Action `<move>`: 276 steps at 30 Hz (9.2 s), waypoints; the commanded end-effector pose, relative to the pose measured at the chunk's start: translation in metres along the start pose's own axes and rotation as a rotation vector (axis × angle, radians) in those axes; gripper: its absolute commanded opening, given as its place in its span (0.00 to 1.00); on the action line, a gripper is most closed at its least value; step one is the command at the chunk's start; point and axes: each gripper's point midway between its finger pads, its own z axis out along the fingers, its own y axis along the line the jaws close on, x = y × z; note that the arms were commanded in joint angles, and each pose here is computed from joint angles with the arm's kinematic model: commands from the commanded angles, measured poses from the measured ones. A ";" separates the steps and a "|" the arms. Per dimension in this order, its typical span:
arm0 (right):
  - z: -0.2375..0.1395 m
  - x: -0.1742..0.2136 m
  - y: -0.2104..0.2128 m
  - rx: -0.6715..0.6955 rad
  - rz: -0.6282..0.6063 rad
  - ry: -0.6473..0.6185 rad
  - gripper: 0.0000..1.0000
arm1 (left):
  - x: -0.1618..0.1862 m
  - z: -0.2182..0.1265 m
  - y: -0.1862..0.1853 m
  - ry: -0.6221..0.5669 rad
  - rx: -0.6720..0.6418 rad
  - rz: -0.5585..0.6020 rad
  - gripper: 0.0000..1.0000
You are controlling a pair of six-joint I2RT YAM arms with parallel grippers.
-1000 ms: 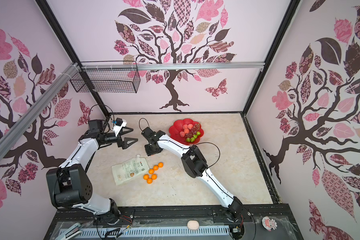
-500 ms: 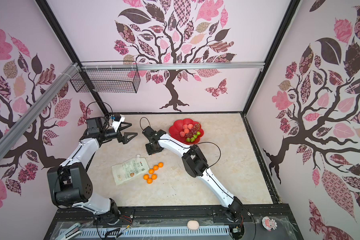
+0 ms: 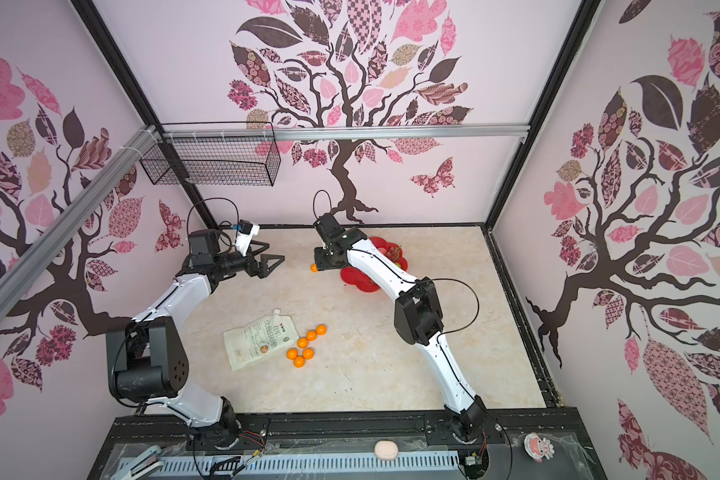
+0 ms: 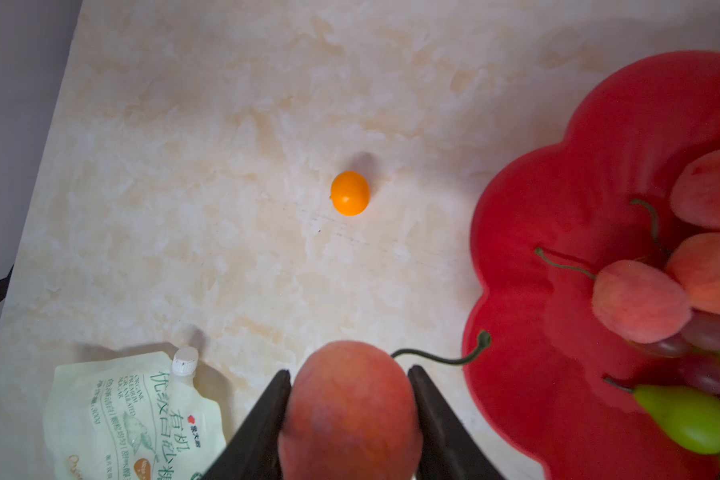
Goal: Place and organize the fake fruits in the fruit bowl
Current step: 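Carry the peach over the bowl with the right gripper while the left gripper approaches, then lower the peach into the bowl and open the right gripper, then move the right gripper over the small orange ball beside the bowl, then lower the right gripper and close it on the orange ball, then lift the orange ball with the right gripper beside the left gripper, then carry the orange ball over the bowl with the right gripper while the left gripper follows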
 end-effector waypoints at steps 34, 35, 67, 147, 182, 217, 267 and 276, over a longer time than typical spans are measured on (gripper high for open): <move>0.030 -0.032 -0.137 0.398 0.019 -0.073 0.46 | 0.022 0.127 -0.081 0.031 0.013 -0.151 0.99; 0.033 -0.031 -0.138 0.401 0.018 -0.071 0.46 | 0.024 0.128 -0.079 0.033 0.007 -0.162 0.98; 0.080 -0.017 -0.166 0.432 0.012 -0.025 0.51 | 0.036 0.142 -0.096 0.169 0.020 -0.211 0.98; 0.116 -0.020 0.007 -0.108 0.067 -0.115 0.54 | -0.009 0.062 -0.003 0.019 -0.104 -0.333 0.98; 0.154 -0.018 0.014 -0.148 0.159 -0.172 0.53 | -0.010 0.062 -0.002 0.021 -0.101 -0.322 0.98; 0.169 0.009 0.011 -0.141 0.146 -0.082 0.50 | -0.010 0.064 0.000 0.023 -0.093 -0.333 0.98; 0.116 -0.026 0.022 -0.135 0.080 -0.151 0.33 | -0.015 0.050 0.008 0.020 -0.147 -0.325 0.99; 0.068 -0.051 0.031 -0.149 0.060 -0.212 0.32 | -0.037 0.040 0.008 -0.055 -0.172 -0.373 0.98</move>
